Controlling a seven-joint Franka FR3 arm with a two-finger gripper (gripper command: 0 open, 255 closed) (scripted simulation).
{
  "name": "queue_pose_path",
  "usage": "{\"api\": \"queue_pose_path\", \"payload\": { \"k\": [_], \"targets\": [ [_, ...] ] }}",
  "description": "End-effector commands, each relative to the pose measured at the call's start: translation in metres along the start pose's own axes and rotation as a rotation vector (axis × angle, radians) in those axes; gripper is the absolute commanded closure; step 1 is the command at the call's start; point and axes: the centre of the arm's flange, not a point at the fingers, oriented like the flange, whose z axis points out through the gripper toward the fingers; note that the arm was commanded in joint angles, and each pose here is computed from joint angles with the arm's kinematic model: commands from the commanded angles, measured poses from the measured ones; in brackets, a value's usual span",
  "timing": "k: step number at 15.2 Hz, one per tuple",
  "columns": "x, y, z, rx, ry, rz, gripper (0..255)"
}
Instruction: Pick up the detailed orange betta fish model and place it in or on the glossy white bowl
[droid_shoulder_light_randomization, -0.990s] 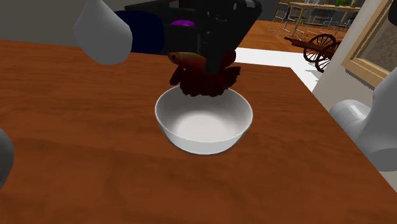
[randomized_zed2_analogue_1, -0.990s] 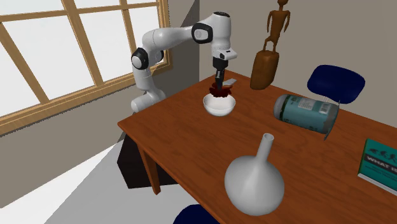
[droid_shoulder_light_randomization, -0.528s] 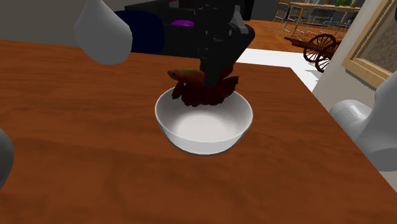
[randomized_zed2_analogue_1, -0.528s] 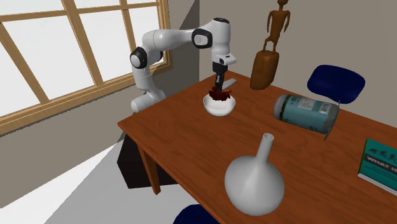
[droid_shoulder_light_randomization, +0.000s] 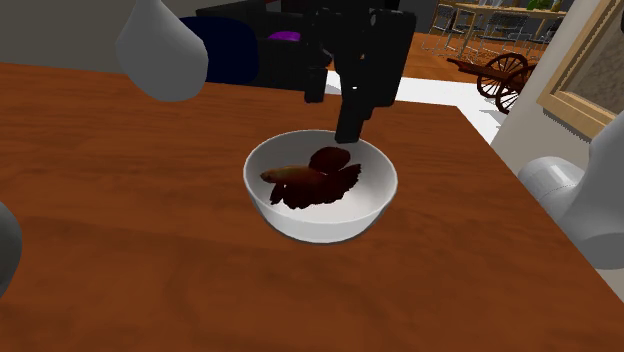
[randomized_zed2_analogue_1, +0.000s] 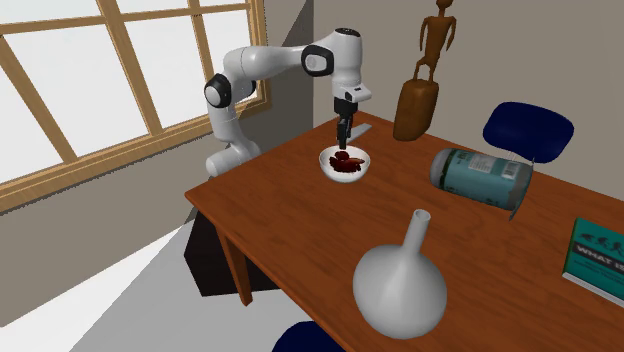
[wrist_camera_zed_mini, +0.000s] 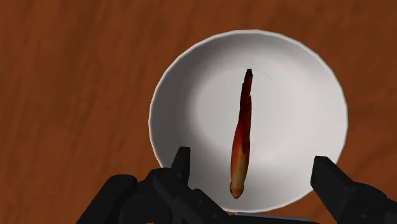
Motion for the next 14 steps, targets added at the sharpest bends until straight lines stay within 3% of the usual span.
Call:
{"api": "queue_pose_path", "payload": {
  "k": [1, 2, 6, 14],
  "targets": [
    [0.0, 0.0, 0.0, 0.0, 0.0, 0.0, 0],
    [0.0, 0.0, 0.0, 0.0, 0.0, 0.0, 0],
    [0.0, 0.0, -0.05, 0.0, 0.0, 0.0, 0],
    [0.0, 0.0, -0.05, 0.0, 0.0, 0.0, 0]
  ]
}}
